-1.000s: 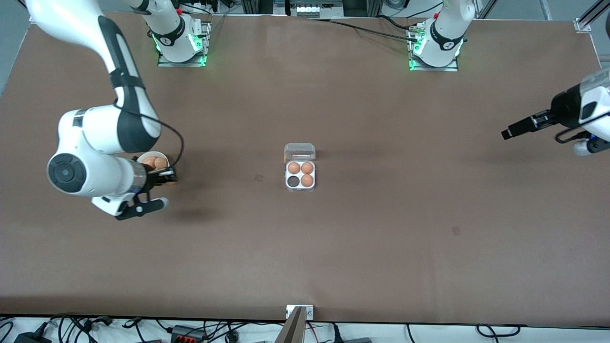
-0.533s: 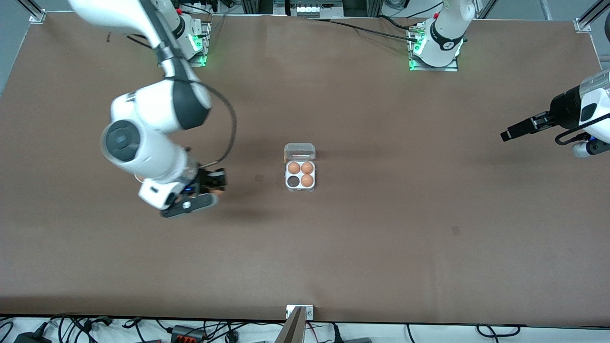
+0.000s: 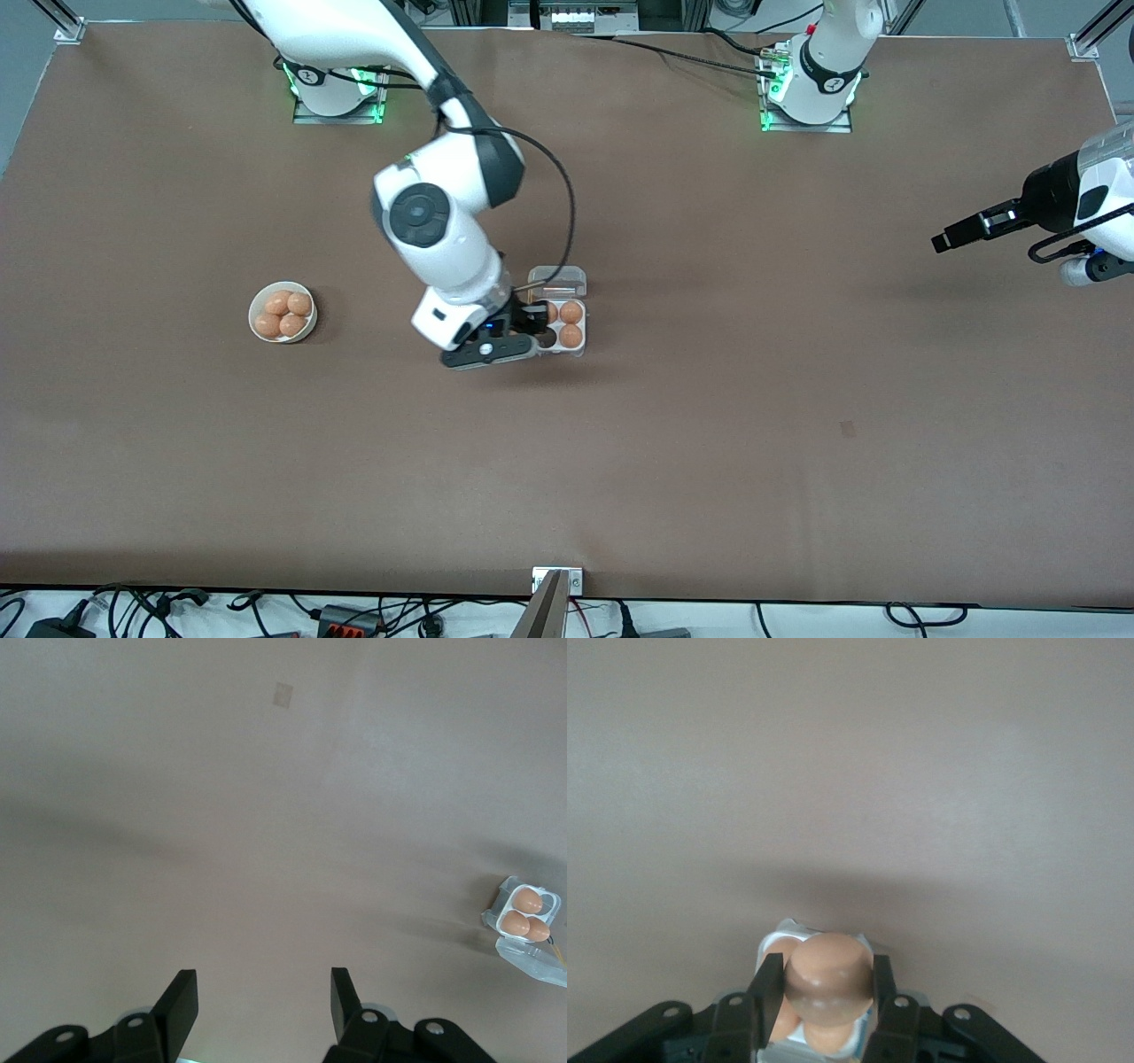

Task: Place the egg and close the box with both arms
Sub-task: 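Lower the egg into the empty slot and open the right gripper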

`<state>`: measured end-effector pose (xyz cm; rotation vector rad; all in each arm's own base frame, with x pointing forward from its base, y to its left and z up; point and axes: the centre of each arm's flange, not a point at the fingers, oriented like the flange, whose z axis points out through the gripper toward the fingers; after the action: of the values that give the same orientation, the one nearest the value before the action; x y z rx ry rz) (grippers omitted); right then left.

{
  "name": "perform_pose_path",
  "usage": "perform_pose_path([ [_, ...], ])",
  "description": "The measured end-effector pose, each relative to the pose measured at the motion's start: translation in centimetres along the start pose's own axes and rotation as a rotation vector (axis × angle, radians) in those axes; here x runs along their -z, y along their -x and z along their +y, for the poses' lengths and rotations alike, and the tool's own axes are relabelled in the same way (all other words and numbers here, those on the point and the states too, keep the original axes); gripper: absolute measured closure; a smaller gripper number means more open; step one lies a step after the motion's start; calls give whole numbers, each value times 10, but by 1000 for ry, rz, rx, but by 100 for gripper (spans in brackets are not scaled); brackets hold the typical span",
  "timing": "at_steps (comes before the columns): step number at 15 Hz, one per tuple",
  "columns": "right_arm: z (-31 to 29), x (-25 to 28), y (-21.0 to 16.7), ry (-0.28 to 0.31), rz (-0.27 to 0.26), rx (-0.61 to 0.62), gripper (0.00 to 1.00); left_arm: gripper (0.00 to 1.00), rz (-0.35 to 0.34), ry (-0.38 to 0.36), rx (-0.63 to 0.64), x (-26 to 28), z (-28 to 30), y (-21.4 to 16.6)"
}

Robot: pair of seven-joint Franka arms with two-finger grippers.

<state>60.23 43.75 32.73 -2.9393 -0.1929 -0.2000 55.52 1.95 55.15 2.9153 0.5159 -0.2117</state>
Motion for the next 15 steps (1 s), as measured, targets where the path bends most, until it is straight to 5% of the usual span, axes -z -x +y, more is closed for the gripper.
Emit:
perform_pose_path([
  [3, -5, -37, 10, 15, -23, 0, 55, 41, -17, -67, -44, 4, 14, 10],
  [6, -7, -55, 18, 26, -42, 7, 55, 63, -9, -137, -107, 11, 40, 23],
  [8, -8, -62, 21, 30, -49, 10, 55, 65, 1, -175, -137, 10, 53, 29],
  [9, -8, -65, 22, 31, -52, 10, 55, 65, 2, -180, -143, 10, 55, 30],
  [11, -6, -71, 24, 37, -61, 10, 55, 85, 0, -184, -147, 9, 56, 31],
  [15, -6, -83, 34, 50, -86, 15, 55, 93, -1, -186, -160, 8, 63, 34],
])
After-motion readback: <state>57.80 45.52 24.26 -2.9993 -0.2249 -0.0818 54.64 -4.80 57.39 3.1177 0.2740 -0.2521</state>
